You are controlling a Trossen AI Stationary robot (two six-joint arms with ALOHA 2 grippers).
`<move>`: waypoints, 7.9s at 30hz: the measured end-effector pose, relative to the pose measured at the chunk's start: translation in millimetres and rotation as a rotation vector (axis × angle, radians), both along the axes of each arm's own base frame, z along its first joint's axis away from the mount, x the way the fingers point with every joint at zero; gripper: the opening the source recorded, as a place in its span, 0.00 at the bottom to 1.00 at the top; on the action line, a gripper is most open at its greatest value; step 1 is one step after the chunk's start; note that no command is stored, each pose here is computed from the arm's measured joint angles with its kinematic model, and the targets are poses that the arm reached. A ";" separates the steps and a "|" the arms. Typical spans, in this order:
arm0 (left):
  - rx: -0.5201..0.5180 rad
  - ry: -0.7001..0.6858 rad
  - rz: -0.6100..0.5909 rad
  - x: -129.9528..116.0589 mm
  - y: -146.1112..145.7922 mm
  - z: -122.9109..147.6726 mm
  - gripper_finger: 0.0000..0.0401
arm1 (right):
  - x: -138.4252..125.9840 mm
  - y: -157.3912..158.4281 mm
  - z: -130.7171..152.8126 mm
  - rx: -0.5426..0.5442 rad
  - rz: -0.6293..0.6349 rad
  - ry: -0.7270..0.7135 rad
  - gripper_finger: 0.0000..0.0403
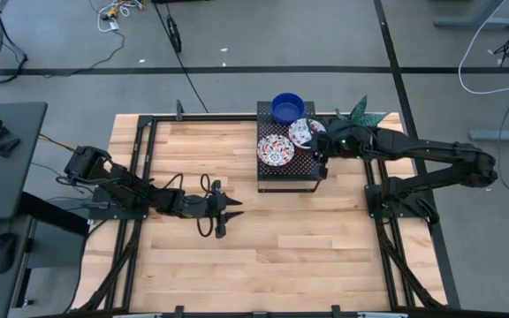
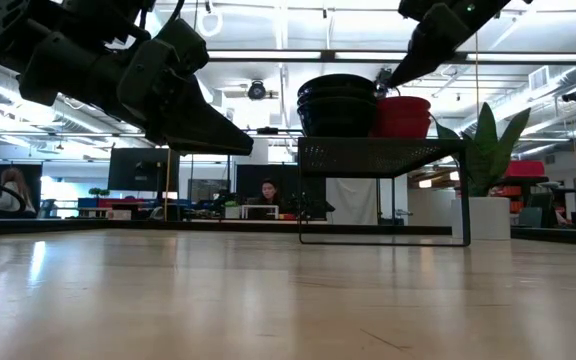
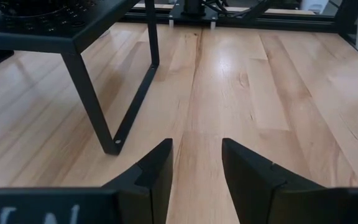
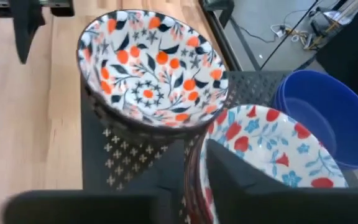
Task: Pick & Place Mini bowls
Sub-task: Stack the red and white bowl on the red and white bowl on the shelf, then return to Home Position
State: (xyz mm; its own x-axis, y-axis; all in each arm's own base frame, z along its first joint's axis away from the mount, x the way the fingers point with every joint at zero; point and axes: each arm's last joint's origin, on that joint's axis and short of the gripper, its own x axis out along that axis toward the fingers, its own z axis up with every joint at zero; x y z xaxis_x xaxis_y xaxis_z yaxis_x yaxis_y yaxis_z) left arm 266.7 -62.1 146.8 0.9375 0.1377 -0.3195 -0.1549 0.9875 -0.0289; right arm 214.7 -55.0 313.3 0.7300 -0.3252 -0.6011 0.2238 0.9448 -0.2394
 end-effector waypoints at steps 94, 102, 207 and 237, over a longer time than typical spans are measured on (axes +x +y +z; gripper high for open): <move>0.090 -0.187 0.039 -29.3 -19.8 59.0 0.35 | -103.5 18.3 -16.3 0.325 0.012 -0.558 0.02; 0.100 -0.153 0.062 -32.4 -23.5 55.7 0.35 | -110.6 43.3 -61.6 0.480 0.188 -0.580 0.01; 0.072 -0.435 -0.102 -170.2 64.7 30.0 0.00 | -115.2 55.0 -145.0 0.171 0.234 -0.699 0.02; 0.078 -0.293 -0.090 -165.5 65.2 17.5 0.03 | -115.2 55.0 -144.9 0.172 0.234 -0.700 0.02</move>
State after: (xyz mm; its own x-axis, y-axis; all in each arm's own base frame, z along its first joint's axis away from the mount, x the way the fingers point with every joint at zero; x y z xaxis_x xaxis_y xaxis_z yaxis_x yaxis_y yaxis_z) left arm 101.2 3.1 164.2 0.9977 0.0629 -0.0262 -0.0625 0.9979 0.0167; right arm 99.5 0.0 168.5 0.9983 -0.0581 -0.0002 0.0581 0.9975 0.0401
